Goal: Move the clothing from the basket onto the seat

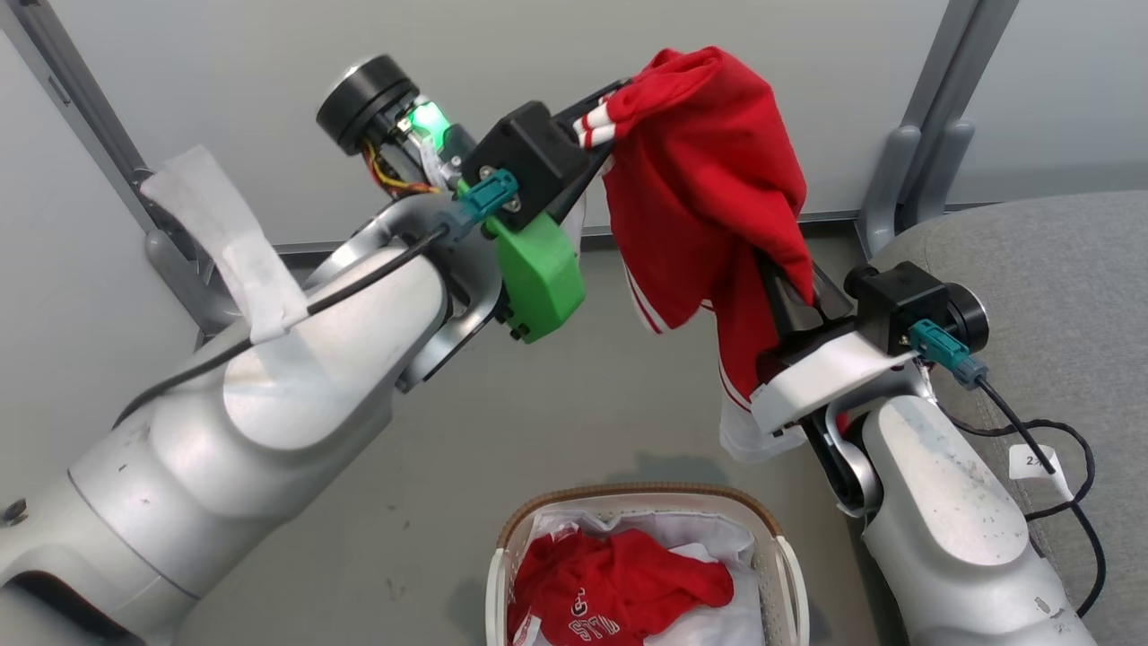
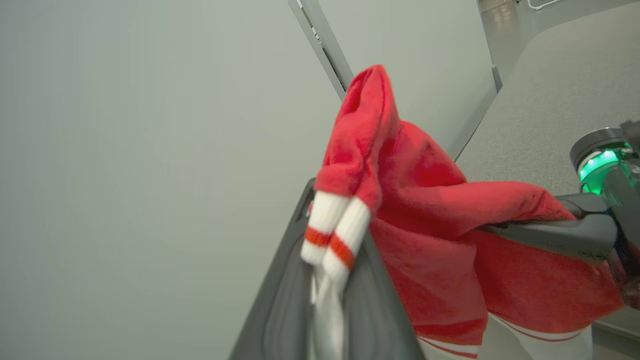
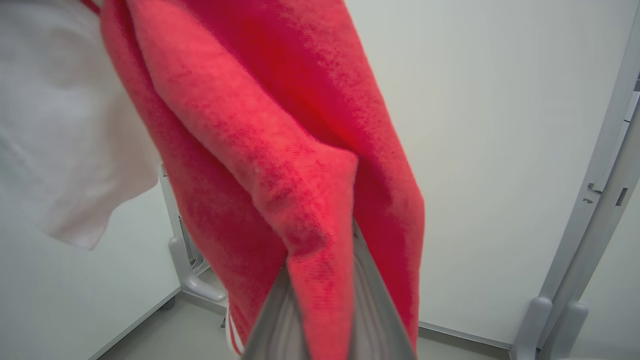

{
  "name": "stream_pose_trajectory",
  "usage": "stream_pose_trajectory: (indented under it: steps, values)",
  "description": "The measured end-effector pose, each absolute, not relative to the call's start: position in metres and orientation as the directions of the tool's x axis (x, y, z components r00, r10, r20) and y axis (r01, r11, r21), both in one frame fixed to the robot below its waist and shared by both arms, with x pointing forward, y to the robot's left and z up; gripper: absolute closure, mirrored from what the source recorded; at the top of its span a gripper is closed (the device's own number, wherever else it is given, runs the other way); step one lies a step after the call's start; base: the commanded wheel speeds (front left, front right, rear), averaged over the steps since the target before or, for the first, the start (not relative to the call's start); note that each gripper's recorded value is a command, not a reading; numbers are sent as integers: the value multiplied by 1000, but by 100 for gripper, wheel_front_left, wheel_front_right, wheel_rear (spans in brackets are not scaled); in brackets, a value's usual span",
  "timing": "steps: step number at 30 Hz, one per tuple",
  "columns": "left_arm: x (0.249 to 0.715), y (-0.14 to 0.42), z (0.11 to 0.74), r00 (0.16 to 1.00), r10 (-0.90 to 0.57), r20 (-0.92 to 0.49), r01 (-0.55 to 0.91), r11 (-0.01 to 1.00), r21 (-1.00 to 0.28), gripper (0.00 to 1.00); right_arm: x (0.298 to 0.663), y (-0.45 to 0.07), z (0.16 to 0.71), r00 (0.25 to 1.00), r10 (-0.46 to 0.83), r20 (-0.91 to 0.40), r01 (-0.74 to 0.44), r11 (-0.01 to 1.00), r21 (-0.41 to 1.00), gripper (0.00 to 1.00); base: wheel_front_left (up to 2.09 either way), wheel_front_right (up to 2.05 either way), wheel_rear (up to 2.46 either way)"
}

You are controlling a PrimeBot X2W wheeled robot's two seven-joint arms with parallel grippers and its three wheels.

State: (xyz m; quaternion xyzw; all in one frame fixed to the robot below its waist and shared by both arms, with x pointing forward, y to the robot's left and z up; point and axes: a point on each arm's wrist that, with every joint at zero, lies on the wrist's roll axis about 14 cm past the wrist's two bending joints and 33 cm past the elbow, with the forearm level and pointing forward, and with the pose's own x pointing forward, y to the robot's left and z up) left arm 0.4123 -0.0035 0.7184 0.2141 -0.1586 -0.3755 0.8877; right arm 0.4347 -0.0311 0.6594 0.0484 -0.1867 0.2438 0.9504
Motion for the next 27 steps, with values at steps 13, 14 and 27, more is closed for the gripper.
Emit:
stream_pose_trajectory:
  steps: [13,14,27]
  values:
    - [430,54,647,805,-567,173,547,823,155,0,440,-50,668,825,395,404,-435,900,8,100,0,0,0]
    - [429,56,641,812,-559,169,543,829,133,0,441,-51,668,826,392,404,-431,902,7,100,0,0,0]
    - [405,74,575,887,-445,120,460,875,-150,0,449,-70,661,855,344,389,-376,927,6,100,0,0,0]
